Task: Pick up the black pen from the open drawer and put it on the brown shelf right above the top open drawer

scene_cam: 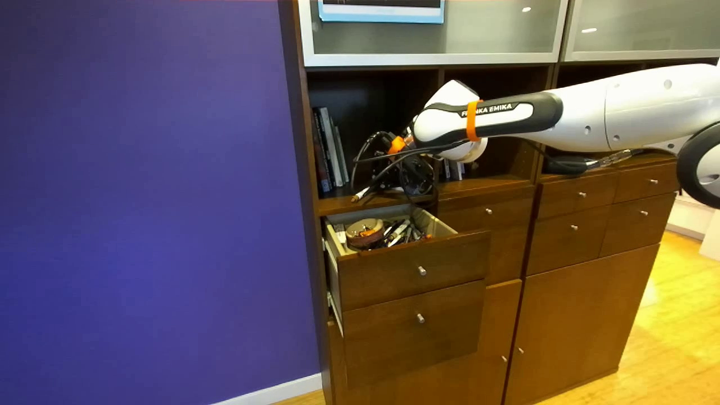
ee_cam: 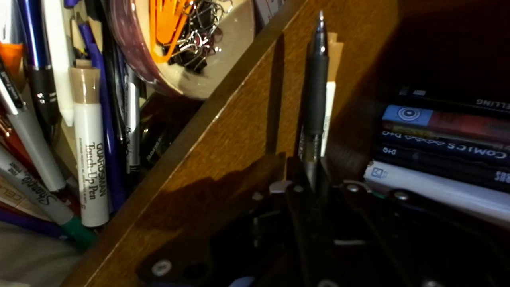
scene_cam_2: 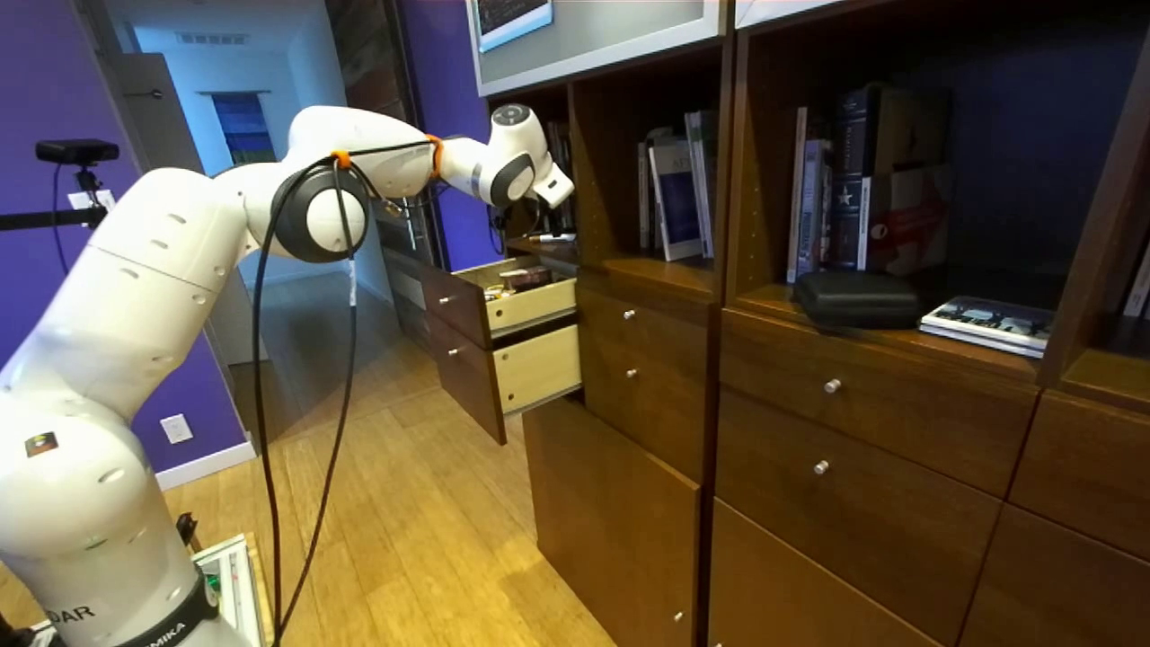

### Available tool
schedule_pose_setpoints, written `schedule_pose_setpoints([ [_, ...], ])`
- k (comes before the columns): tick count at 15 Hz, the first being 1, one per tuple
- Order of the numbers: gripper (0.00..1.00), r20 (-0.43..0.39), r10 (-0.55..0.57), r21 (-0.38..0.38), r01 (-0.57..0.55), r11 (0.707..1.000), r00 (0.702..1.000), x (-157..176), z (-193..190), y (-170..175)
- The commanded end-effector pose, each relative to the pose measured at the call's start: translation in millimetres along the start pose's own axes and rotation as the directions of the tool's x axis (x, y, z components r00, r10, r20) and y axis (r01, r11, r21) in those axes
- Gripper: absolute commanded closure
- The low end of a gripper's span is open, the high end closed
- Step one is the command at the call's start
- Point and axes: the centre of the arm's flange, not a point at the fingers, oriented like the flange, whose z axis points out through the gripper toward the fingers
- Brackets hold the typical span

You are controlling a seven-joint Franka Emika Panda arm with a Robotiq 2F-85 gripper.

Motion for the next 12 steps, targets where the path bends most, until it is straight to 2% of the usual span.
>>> schedule_pose_setpoints([
  [1, 0.97, 0.007, 0.045, 0.020, -0.045, 0.999, 0.999, 14.8, 12.7, -8.3],
  [2, 0.97, 0.007, 0.047, 0.019, -0.047, 0.999, 0.999, 14.2, 14.2, -8.3],
  [3, 0.73, 0.006, 0.047, 0.018, -0.047, 0.999, 0.999, 13.8, 15.3, -8.8],
  [4, 0.63, 0.004, 0.046, 0.016, -0.046, 0.999, 0.999, 13.6, 16.4, -8.1],
  [8, 0.35, -0.002, 0.036, 0.016, -0.036, 0.999, 0.999, 13.1, 12.9, -8.7],
  [12, 0.22, 0.001, 0.011, 0.002, -0.011, 1.000, 1.000, 2.8, -2.5, -13.6],
])
